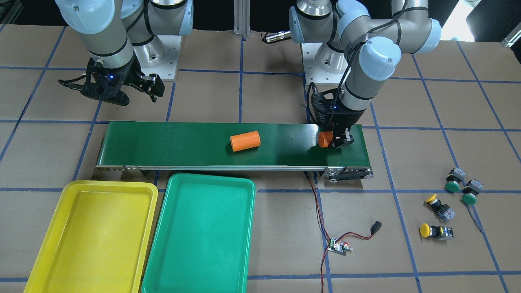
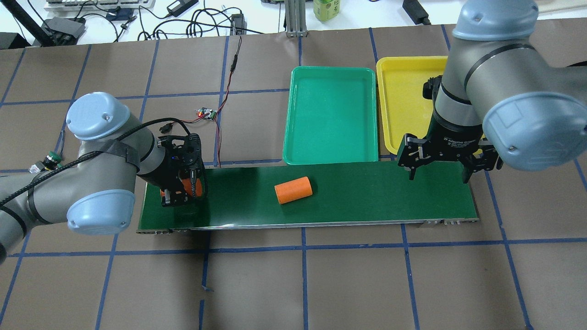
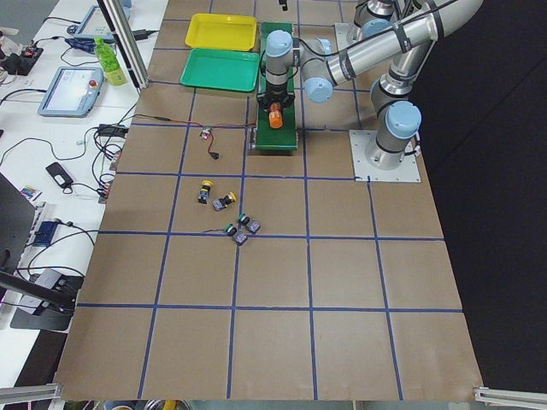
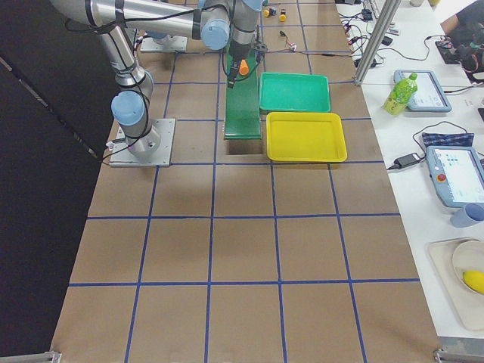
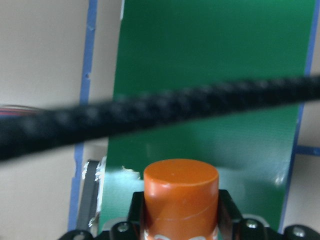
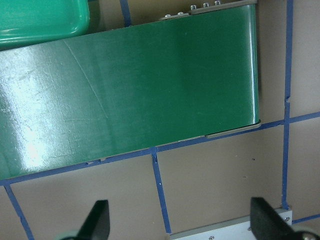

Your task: Sort buttons by color to trays

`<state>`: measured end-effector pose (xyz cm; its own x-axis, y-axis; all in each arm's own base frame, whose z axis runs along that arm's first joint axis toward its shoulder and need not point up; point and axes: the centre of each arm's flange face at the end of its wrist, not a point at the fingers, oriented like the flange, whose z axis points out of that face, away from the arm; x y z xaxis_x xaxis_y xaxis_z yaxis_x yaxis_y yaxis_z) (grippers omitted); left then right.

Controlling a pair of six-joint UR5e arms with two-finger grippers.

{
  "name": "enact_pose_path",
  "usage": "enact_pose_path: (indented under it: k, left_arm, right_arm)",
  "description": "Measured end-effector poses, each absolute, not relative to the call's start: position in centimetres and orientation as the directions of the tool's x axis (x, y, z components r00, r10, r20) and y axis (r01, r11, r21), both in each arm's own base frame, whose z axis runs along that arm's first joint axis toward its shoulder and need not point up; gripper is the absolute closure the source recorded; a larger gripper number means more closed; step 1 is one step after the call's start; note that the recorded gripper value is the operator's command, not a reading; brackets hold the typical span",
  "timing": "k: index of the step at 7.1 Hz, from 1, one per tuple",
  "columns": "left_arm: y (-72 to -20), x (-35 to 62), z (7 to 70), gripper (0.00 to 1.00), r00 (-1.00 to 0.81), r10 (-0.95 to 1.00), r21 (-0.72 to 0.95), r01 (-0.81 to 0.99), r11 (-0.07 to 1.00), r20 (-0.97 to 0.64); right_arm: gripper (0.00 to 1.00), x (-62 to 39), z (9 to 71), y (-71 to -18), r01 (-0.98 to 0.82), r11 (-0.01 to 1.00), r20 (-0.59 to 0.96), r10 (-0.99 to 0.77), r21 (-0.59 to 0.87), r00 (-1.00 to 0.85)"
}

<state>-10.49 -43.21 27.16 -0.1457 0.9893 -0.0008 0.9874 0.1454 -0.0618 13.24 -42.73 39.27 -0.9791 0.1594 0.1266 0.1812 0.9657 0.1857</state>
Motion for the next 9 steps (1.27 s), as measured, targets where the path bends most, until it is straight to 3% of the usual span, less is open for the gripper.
enact_pose_path:
  k: [4, 9]
  left_arm:
    - [-46.0, -6.9, 30.6, 0.00, -0.244, 0.966, -0.056, 0.969, 0.240, -0.083]
    - [-56.5, 14.4, 29.3, 0.00, -0.481, 0.872, 0.001, 0.876, 0.483, -0.092]
  right_arm:
    - [0.00, 13.2, 39.3, -42.7, 0.181, 0.966, 0.131, 0.158, 0.185, -0.979]
    - [0.00, 13.2, 38.6, -42.1, 0.182, 0.963, 0.136, 0.157, 0.197, -0.978]
